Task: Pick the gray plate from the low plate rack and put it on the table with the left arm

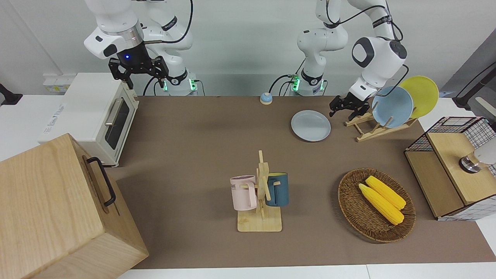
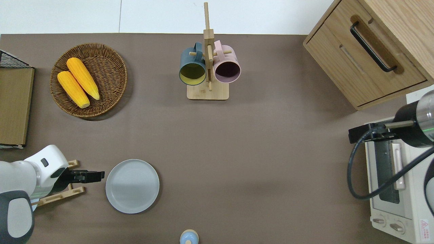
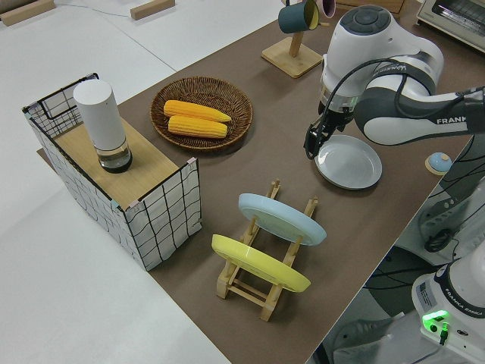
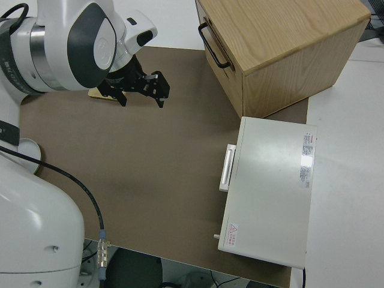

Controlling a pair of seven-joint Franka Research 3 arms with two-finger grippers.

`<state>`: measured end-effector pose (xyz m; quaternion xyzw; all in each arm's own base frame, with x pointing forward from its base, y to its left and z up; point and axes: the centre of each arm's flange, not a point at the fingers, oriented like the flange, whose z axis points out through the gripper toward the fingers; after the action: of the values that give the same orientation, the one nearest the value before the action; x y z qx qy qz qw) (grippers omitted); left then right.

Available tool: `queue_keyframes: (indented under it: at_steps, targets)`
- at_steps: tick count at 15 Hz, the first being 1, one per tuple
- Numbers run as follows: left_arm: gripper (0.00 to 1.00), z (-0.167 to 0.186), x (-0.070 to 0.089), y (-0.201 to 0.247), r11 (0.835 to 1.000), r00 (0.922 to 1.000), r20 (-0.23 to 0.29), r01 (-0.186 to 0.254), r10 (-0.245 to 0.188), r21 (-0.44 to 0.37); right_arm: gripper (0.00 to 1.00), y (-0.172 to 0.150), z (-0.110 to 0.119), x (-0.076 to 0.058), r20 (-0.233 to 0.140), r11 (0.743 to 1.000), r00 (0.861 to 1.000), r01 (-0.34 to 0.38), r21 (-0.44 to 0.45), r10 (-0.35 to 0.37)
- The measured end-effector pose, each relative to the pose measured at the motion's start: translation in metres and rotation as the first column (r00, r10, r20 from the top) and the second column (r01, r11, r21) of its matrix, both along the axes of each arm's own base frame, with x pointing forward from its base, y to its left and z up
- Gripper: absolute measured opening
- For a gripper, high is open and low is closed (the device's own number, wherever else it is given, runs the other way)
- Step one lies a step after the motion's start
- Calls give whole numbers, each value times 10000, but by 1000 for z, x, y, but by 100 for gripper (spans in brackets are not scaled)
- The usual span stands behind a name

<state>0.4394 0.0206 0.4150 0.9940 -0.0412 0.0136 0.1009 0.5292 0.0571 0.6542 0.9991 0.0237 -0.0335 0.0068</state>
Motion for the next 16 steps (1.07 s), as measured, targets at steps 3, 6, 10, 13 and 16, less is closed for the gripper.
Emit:
queue_keyframes:
  at_steps: [3, 6, 10, 13, 16]
  targets:
    - [100, 32, 11, -8, 9991, 9997, 79, -222, 220, 352, 99, 0, 0, 0, 0, 10000, 10000, 0, 0, 0]
    - [100, 73, 22, -5, 9940, 9994, 195, -305, 286, 1048, 99, 0, 0, 0, 0, 10000, 10000, 0, 0, 0]
    - [100, 126, 32, -3, 9918, 9998, 52, -210, 205, 1260, 99, 0, 0, 0, 0, 10000, 10000, 0, 0, 0]
    - [100, 157, 37, -1, 9864, 9994, -346, 15, 42, 1641, 99, 0, 0, 0, 0, 10000, 10000, 0, 0, 0]
    - [99, 178, 42, -7, 9835, 9989, -458, 205, -124, 1797, 99, 0, 0, 0, 0, 10000, 10000, 0, 0, 0]
